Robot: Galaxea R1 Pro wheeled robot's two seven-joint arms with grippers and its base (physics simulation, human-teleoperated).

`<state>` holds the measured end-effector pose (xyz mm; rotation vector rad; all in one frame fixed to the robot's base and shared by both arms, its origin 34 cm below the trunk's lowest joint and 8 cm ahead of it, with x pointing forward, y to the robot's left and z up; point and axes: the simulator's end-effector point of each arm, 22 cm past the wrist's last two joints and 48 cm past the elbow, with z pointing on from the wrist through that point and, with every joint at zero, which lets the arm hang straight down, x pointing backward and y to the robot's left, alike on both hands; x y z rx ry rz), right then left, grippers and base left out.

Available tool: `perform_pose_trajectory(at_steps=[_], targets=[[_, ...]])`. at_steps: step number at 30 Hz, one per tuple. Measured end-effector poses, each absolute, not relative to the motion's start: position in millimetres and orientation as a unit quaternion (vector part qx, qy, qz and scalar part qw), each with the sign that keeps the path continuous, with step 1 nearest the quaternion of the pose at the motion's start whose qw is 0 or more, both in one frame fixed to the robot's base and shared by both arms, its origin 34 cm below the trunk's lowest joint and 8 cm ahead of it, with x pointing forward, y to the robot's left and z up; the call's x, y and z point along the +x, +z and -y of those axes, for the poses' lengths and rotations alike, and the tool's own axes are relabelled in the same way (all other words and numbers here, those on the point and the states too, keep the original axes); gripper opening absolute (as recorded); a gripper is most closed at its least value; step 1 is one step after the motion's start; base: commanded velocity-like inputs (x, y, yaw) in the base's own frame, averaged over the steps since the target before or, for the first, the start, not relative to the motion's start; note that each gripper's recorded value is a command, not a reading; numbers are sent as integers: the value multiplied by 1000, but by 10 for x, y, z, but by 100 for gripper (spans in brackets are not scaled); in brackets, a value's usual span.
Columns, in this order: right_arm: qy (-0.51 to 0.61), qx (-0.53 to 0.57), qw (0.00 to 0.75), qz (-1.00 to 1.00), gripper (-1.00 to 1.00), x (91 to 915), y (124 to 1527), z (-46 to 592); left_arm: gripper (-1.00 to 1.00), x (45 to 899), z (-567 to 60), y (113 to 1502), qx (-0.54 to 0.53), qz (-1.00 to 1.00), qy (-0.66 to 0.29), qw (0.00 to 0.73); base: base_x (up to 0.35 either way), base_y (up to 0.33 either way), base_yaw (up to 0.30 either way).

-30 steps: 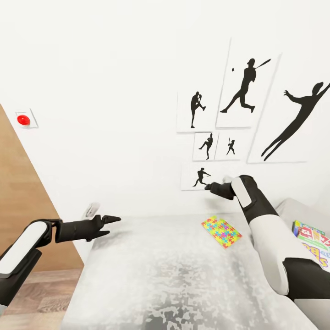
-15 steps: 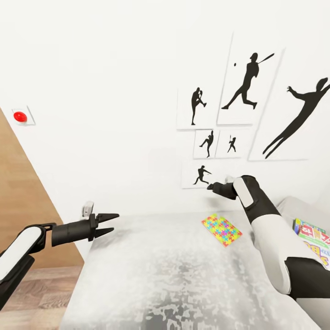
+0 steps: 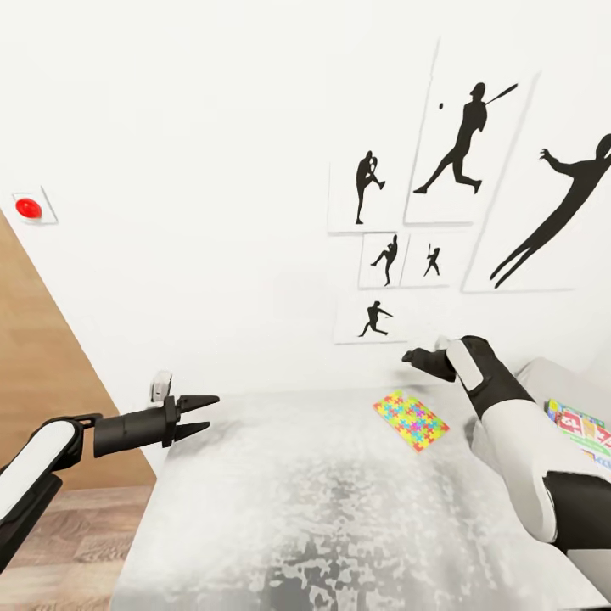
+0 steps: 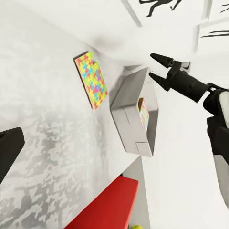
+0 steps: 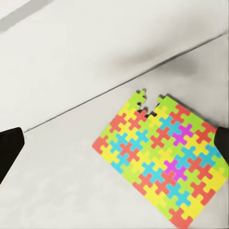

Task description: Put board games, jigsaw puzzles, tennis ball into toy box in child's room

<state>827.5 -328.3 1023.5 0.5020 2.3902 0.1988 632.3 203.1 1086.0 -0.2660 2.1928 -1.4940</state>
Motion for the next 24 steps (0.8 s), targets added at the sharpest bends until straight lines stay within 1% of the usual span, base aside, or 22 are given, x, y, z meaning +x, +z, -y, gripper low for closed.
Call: perform_pose_trajectory(at_steps=[11, 24], targets=[[66, 200, 329, -921, 100, 8251, 10041, 3394, 100, 6335, -2029, 10774, -102, -800, -545, 228, 0, 0, 0], [59, 209, 342, -914, 100, 8328, 9939, 3451, 100, 6350, -2032, 10661, -107, -803, -544, 220, 0, 0, 0]])
